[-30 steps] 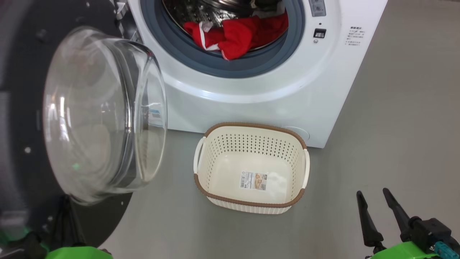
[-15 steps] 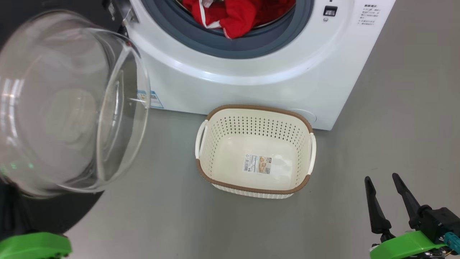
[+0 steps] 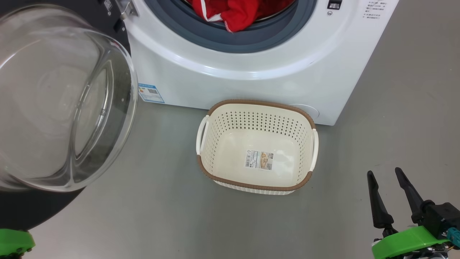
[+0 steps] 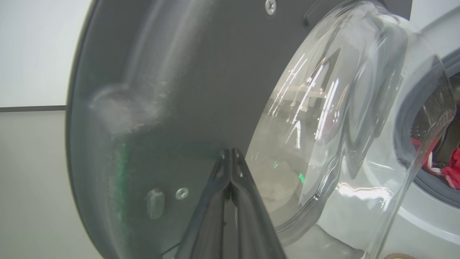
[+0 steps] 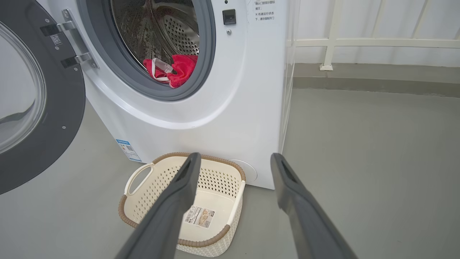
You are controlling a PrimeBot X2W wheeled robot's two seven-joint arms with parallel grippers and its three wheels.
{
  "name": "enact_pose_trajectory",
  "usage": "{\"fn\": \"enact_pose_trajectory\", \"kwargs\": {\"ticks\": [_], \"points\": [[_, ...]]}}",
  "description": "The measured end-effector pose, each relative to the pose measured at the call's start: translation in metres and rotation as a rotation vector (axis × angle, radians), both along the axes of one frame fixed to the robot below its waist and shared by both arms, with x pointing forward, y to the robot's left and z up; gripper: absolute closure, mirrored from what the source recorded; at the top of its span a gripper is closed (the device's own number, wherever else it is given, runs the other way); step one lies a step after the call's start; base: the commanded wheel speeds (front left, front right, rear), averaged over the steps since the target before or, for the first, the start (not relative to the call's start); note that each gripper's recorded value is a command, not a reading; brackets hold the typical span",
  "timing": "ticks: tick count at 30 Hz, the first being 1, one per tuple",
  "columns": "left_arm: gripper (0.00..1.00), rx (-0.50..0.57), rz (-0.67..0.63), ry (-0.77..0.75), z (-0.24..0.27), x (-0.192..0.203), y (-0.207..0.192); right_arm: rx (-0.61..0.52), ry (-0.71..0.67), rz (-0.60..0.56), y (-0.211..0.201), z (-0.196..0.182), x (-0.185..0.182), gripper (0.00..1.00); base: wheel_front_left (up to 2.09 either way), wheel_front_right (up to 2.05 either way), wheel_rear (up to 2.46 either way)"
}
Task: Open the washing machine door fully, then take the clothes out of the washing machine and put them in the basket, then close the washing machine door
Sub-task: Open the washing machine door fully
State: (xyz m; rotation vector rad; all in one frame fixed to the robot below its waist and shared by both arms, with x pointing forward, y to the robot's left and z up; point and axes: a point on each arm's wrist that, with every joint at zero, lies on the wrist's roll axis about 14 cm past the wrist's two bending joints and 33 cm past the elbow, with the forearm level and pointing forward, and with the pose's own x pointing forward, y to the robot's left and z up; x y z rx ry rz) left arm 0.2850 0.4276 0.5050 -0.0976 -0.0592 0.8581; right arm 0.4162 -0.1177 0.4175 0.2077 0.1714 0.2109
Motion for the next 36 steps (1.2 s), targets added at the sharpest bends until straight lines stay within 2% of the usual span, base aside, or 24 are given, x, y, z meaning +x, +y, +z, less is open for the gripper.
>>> {"fn": "enact_pose_trajectory", "kwargs": {"ticks": [13,27,28,29,30,31,32,36], "points": [[1.0,0.03,-0.015,-0.003,0.002,-0.005,-0.013,0.003,-0.021,0.007,0.002,0.009,-0.003,0.0,0.0,0.0,0.0],[1.0,-0.011,-0.229,-0.01,0.001,-0.011,-0.102,0.009,-0.076,-0.003,0.001,0.031,-0.01,0.0,0.0,0.0,0.0],[0.94,-0.02,-0.253,-0.011,0.001,-0.009,-0.11,0.009,-0.078,-0.004,0.001,0.032,-0.011,0.0,0.0,0.0,0.0],[0.72,-0.027,-0.276,-0.011,0.001,-0.006,-0.117,0.009,-0.08,-0.004,0.001,0.033,-0.012,0.0,0.0,0.0,0.0],[0.56,-0.038,-0.3,-0.006,0.0,-0.004,-0.125,0.009,-0.083,-0.005,0.0,0.034,-0.012,0.0,0.0,0.0,0.0],[0.18,-0.049,-0.325,-0.004,0.0,-0.001,-0.133,0.01,-0.086,-0.006,0.0,0.035,-0.013,0.0,0.0,0.0,0.0],[0.0,-0.053,-0.349,-0.008,0.0,0.002,-0.14,0.01,-0.089,-0.009,-0.001,0.036,-0.014,0.0,0.0,0.0,0.0],[0.0,-0.079,-0.417,0.001,-0.002,0.01,-0.161,0.01,-0.094,-0.017,-0.003,0.039,-0.018,0.0,0.0,0.0,0.0]]}}
